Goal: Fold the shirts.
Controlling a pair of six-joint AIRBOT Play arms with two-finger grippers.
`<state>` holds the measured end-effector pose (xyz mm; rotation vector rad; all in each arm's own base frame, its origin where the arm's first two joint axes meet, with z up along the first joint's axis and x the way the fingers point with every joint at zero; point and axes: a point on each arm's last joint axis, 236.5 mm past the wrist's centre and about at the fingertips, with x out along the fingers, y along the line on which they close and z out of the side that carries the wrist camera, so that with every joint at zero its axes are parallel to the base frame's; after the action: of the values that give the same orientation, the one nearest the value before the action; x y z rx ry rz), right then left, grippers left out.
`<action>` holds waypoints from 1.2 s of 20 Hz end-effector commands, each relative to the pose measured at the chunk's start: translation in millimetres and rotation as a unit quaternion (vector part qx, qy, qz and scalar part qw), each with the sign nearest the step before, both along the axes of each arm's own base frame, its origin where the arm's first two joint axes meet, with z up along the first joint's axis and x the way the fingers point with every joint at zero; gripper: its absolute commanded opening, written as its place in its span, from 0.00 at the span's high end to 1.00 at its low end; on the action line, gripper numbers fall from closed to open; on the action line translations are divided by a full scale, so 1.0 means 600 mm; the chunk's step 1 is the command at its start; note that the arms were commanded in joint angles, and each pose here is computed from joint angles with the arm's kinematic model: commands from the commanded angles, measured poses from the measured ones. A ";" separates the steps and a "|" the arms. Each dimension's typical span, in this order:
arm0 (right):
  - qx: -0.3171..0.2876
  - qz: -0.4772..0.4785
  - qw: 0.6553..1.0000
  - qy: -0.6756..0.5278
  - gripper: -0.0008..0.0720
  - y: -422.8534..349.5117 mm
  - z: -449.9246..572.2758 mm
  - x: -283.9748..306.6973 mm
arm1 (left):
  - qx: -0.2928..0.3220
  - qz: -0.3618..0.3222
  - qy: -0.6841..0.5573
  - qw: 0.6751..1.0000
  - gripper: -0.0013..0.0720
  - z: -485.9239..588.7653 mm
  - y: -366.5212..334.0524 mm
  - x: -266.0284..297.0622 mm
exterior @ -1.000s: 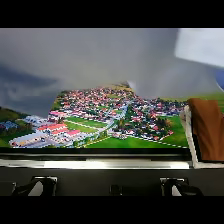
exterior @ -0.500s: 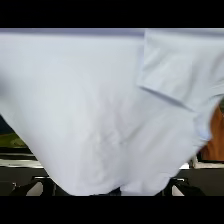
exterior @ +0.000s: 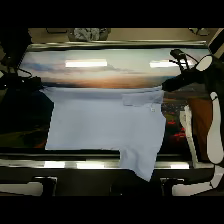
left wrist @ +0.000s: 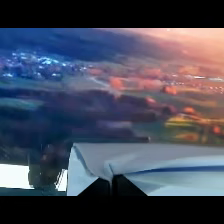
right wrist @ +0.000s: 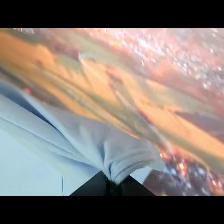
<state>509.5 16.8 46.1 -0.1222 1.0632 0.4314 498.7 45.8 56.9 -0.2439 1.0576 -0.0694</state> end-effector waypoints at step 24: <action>0.001 0.008 0.971 0.239 0.90 0.066 -0.153 -0.163 | -0.061 -0.054 0.322 0.943 0.93 -0.214 -0.016 -0.198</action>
<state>414.4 52.1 -42.2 -0.0541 1.5161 0.5110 385.3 36.0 -67.3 -0.3243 1.7052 -0.1644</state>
